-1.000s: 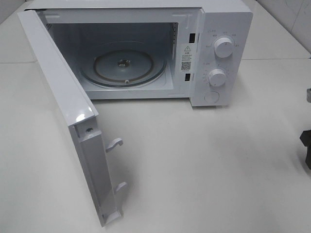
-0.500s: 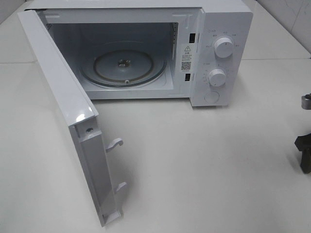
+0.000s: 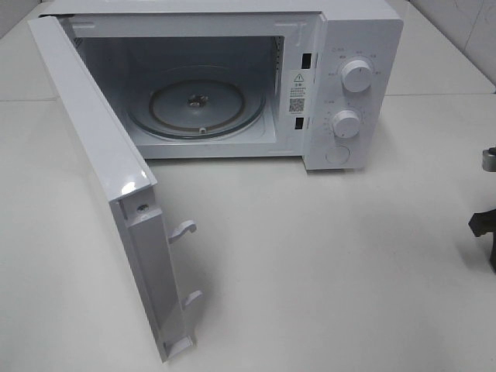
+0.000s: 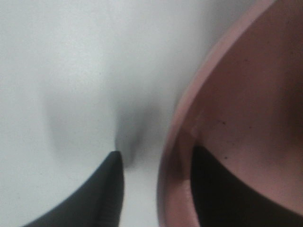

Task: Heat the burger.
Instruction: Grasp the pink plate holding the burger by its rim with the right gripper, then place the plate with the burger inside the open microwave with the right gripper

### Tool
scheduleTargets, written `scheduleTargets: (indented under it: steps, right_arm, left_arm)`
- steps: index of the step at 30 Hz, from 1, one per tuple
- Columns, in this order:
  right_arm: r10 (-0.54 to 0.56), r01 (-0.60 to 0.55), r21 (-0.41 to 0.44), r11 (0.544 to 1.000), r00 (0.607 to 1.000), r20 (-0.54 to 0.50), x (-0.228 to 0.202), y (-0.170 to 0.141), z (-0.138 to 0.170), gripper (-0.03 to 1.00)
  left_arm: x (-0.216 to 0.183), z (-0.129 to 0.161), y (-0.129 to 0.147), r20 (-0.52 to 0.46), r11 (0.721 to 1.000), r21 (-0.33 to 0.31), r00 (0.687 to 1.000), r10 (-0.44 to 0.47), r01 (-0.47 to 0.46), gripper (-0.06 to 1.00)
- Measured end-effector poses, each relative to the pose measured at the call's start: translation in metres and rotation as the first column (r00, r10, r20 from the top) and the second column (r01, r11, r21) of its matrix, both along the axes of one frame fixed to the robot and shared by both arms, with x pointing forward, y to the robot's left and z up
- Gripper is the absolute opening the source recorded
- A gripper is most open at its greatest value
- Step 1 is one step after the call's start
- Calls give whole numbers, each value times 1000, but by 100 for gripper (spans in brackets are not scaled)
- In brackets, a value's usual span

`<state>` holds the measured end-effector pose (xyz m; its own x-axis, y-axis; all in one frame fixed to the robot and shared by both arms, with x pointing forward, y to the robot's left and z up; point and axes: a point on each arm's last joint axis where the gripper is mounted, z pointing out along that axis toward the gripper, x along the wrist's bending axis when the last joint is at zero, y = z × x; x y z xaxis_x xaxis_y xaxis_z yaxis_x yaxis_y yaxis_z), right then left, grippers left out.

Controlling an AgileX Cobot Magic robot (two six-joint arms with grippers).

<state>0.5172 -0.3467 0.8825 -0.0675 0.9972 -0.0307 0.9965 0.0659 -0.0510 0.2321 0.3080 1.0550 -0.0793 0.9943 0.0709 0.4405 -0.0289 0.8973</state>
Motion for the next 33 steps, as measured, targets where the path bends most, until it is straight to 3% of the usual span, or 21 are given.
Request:
scheduleTargets:
  steps: [1, 2, 4, 22, 33]
  right_arm:
    - [0, 0, 0, 1000, 1000, 1, 0, 0, 0, 29]
    - [0, 0, 0, 1000, 1000, 1, 0, 0, 0, 29]
    - [2, -2, 0, 1000, 1000, 2, 1, 0, 1, 9]
    - [-3, 3, -4, 1000, 1000, -4, 0, 0, 1, 8]
    - [142, -146, -82, 986, 988, -59, -10, 32, 10, 3]
  left_arm:
    - [0, 0, 0, 0, 1000, 0, 1000, 0, 0, 99]
    - [0, 0, 0, 0, 1000, 0, 1000, 0, 0, 99]
    - [0, 0, 0, 0, 1000, 0, 1000, 0, 0, 99]
    - [0, 0, 0, 0, 1000, 1, 1000, 1, -1, 99]
    - [0, 0, 0, 0, 1000, 1, 1000, 1, -1, 99]
